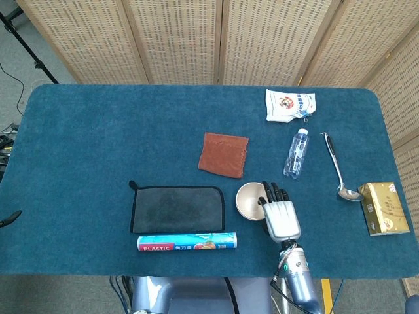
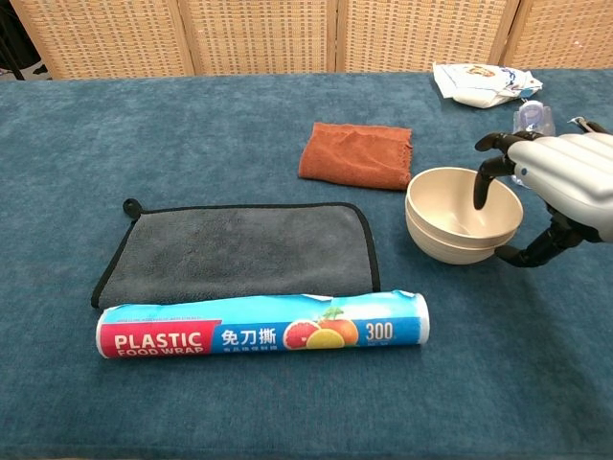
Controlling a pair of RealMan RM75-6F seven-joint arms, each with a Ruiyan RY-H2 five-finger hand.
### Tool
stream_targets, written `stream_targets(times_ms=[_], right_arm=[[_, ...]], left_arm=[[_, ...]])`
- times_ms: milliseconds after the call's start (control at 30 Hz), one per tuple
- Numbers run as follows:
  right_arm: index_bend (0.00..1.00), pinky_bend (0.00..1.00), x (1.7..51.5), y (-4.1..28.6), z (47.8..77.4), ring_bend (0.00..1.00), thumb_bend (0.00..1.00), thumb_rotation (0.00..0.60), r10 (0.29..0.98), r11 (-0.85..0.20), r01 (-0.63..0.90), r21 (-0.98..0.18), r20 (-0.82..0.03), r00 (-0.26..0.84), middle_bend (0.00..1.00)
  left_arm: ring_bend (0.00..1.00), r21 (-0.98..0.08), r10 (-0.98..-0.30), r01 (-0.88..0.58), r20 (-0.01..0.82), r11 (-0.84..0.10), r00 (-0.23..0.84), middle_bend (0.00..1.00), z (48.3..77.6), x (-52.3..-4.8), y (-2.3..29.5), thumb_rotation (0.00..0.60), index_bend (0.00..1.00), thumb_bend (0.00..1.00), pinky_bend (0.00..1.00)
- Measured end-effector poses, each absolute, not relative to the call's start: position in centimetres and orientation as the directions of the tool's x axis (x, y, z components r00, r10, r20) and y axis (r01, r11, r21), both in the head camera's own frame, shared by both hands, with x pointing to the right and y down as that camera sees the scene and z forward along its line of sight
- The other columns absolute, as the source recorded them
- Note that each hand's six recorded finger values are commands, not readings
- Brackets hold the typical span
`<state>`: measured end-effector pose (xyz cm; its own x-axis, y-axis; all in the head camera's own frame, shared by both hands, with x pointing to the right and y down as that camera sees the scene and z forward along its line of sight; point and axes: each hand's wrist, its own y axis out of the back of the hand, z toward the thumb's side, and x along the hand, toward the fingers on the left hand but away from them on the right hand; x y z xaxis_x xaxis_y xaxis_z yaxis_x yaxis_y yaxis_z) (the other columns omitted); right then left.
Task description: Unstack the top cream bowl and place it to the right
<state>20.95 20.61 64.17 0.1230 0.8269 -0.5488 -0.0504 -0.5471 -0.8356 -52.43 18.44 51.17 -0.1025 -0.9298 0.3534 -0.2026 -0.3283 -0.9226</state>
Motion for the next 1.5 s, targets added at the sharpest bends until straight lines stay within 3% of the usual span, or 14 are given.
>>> stream_targets(times_ms=[633,1500], right_arm=[[0.39,0.17,21.16,20.49,64.34,0.09,0.41,0.6,0.824,-0.554,-0.045,-0.832,-0.555,0.111,0.08],[0.48,0.17,21.52,20.34,64.25,0.09,0.4,0.6,0.825,-0.553,-0.057,-0.831,-0.556,0.098,0.08]], left_arm=[[0.0,-0.92,-0.928,-0.205,0.359,-0.333,-0.099,0.0,51.21,-52.3,18.51,0.432,0.17,0.0,0.0],[0.0,-0.918,-0.927,-0.21,0.362,-0.336,-0.099,0.0,51.21,-52.28,18.56,0.431,0.17,0.0,0.0]])
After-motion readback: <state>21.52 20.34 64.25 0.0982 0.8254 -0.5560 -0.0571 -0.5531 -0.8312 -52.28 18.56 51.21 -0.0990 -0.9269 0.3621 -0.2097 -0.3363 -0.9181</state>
